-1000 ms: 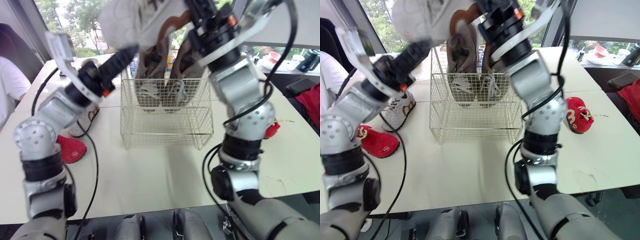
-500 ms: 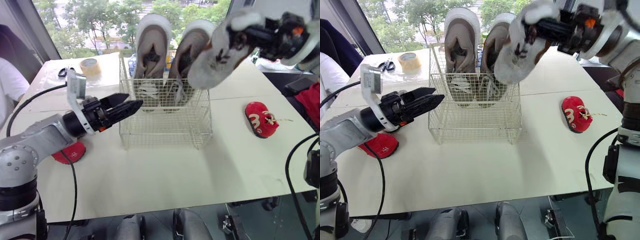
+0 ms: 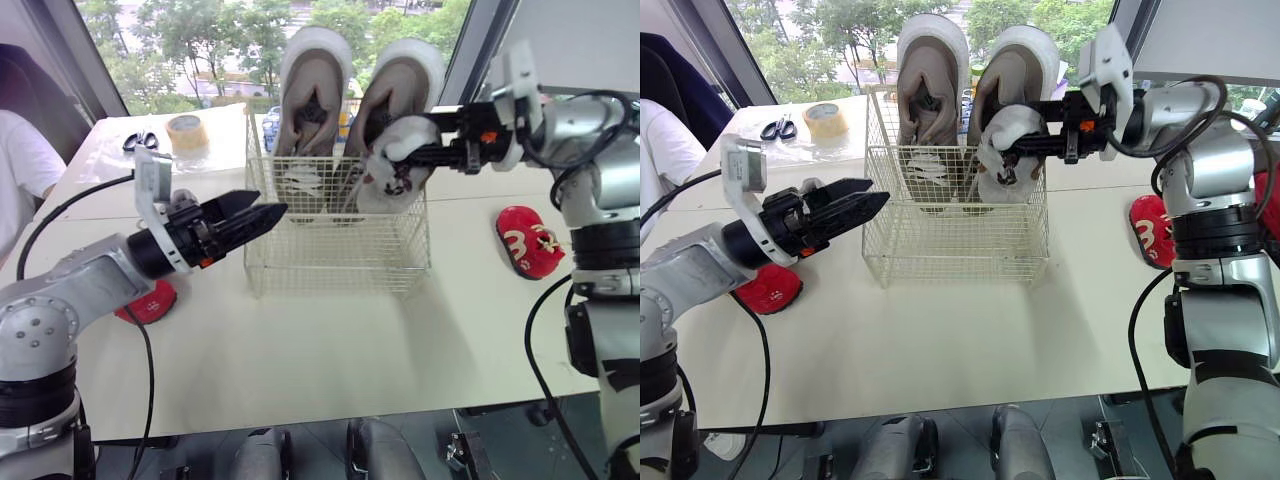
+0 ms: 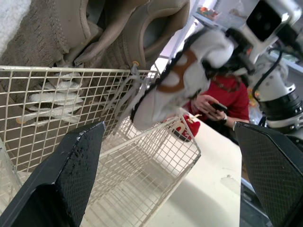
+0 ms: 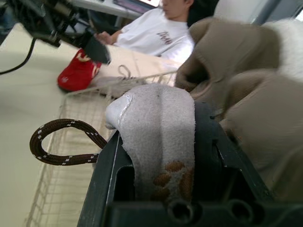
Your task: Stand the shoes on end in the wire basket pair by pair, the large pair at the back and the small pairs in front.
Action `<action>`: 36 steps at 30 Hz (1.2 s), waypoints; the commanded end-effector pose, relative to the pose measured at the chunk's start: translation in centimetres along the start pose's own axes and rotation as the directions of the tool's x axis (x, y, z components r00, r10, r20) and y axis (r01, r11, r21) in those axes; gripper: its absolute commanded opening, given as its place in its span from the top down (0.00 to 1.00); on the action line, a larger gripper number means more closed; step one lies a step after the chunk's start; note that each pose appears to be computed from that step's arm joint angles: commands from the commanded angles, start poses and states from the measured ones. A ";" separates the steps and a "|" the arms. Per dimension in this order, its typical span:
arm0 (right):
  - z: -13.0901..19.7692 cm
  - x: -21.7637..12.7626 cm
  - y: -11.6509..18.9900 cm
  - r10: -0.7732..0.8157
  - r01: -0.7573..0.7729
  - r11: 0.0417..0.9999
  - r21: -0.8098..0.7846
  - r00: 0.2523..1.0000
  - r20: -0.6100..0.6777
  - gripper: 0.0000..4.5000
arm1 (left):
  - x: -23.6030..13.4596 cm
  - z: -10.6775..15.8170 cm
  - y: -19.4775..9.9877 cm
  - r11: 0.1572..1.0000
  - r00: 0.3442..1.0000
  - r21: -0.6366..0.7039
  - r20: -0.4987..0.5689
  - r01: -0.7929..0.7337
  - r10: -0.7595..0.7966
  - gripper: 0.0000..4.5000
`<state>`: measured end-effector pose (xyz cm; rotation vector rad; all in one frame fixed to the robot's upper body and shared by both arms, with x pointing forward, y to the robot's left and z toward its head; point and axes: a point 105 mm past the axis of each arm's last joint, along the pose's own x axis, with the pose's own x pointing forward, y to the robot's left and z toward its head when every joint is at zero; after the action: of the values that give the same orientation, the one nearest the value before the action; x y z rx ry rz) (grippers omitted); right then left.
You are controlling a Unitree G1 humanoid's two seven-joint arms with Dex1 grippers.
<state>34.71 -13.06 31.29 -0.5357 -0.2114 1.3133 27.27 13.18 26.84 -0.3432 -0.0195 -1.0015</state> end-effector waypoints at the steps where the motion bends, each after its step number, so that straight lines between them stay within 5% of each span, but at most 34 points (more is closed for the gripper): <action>1: 0.4 -0.8 -0.6 -0.031 0.031 0.999 -0.039 0.999 0.011 0.53 | -0.3 1.1 -0.4 1.000 1.000 0.024 0.026 0.010 -0.011 0.00; 5: 0.0 -1.5 -1.1 -0.072 0.072 0.997 -0.040 0.997 -0.009 0.11 | -0.4 1.2 -0.2 1.000 1.000 0.021 0.028 0.004 -0.005 0.00; 7: 0.6 -2.0 -1.3 -0.088 0.087 0.996 -0.032 0.996 -0.002 0.01 | -0.4 1.2 -0.1 1.000 1.000 0.018 0.028 0.004 -0.004 0.00; 14: 3.3 -3.6 -0.2 -0.091 0.090 0.996 0.026 0.995 0.030 0.01 | -0.5 0.9 0.2 1.000 1.000 0.013 0.017 0.001 -0.001 0.00; 18: 6.9 -4.5 1.7 -0.078 0.062 0.992 0.111 0.986 0.149 0.01 | -1.7 1.8 1.6 0.999 0.998 0.002 0.037 -0.051 0.051 0.00; 22: 8.2 -4.8 3.4 -0.058 0.029 0.987 0.160 0.982 0.181 0.01 | -3.7 4.4 5.5 0.958 0.960 0.079 0.068 -0.276 0.271 0.00; 27: 7.5 -1.5 9.5 0.206 -0.276 0.900 0.336 0.951 0.230 0.01 | -7.0 7.3 12.6 0.709 0.763 0.410 -0.049 -0.573 0.645 0.00; 31: 3.3 1.1 12.7 0.251 -0.262 0.884 0.387 0.965 0.078 0.01 | -7.9 6.9 16.7 0.667 0.638 0.416 -0.229 -0.619 0.735 0.00; 36: 1.7 1.5 12.8 0.222 -0.204 0.914 0.351 0.975 -0.012 0.01 | -7.6 7.0 19.5 0.660 0.581 0.426 -0.317 -0.619 0.750 0.00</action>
<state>23.64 -9.22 25.53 -0.2310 0.1848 1.5197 40.20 30.16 25.61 0.1299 0.4159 -0.2585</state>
